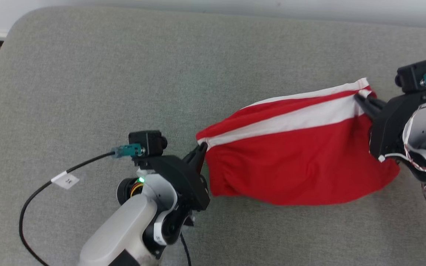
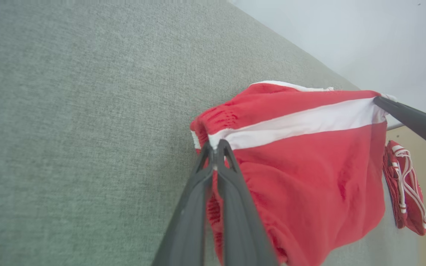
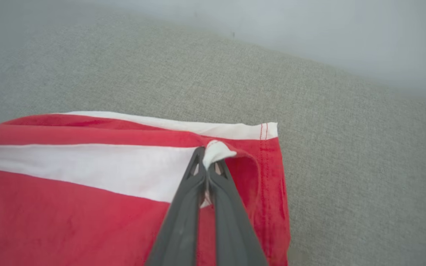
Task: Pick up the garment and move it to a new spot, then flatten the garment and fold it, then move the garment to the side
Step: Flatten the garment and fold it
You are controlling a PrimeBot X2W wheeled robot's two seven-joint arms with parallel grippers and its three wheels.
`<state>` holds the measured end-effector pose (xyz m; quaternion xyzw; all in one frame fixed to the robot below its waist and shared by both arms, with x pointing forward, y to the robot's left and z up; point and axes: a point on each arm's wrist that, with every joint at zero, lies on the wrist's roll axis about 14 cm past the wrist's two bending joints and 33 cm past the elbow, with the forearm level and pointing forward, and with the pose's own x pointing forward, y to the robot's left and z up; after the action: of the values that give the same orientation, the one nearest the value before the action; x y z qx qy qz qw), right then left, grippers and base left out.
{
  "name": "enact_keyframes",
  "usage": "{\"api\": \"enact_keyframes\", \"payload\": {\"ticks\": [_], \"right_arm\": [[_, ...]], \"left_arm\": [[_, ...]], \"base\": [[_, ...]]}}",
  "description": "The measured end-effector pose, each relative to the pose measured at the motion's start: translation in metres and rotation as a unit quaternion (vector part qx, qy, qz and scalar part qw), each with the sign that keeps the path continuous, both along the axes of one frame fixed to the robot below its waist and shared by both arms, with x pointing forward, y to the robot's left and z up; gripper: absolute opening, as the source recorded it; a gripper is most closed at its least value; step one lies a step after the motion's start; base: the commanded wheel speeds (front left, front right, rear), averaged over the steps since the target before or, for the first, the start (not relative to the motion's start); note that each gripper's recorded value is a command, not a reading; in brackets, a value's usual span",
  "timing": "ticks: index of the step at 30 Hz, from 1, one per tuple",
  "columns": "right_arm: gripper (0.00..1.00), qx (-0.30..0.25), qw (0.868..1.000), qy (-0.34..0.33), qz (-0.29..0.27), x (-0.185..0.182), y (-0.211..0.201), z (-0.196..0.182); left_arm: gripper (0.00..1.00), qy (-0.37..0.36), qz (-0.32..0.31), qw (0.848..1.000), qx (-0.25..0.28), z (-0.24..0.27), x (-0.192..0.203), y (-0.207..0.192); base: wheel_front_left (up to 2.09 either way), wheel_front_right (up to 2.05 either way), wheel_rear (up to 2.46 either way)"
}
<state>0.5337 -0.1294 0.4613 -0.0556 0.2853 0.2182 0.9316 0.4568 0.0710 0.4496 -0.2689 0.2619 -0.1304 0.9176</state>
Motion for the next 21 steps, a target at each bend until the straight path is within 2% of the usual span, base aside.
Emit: {"api": "enact_keyframes", "payload": {"ticks": [10, 11, 12, 21], "right_arm": [[0.00, -0.018, 1.000, -0.020, -0.011, 0.038, 0.005, -0.024], [1.00, -0.017, 1.000, -0.019, -0.012, 0.038, 0.006, -0.025], [1.00, -0.014, 1.000, -0.020, -0.014, 0.039, 0.007, -0.026], [1.00, 0.011, 1.000, -0.020, -0.008, 0.031, 0.017, -0.016]], "left_arm": [[0.00, -0.018, 0.011, 1.000, 0.021, -0.001, 0.031, 0.000], [0.45, -0.022, 0.012, 0.999, 0.021, 0.001, 0.032, -0.001], [1.00, -0.024, 0.012, 0.999, 0.021, 0.001, 0.034, -0.001], [1.00, -0.067, 0.042, 0.996, 0.039, 0.007, 0.034, 0.013]], "base": [[0.00, 0.00, 0.00], [0.00, 0.00, 0.00], [0.00, 0.00, 0.00], [0.00, 0.00, 0.00]]}}
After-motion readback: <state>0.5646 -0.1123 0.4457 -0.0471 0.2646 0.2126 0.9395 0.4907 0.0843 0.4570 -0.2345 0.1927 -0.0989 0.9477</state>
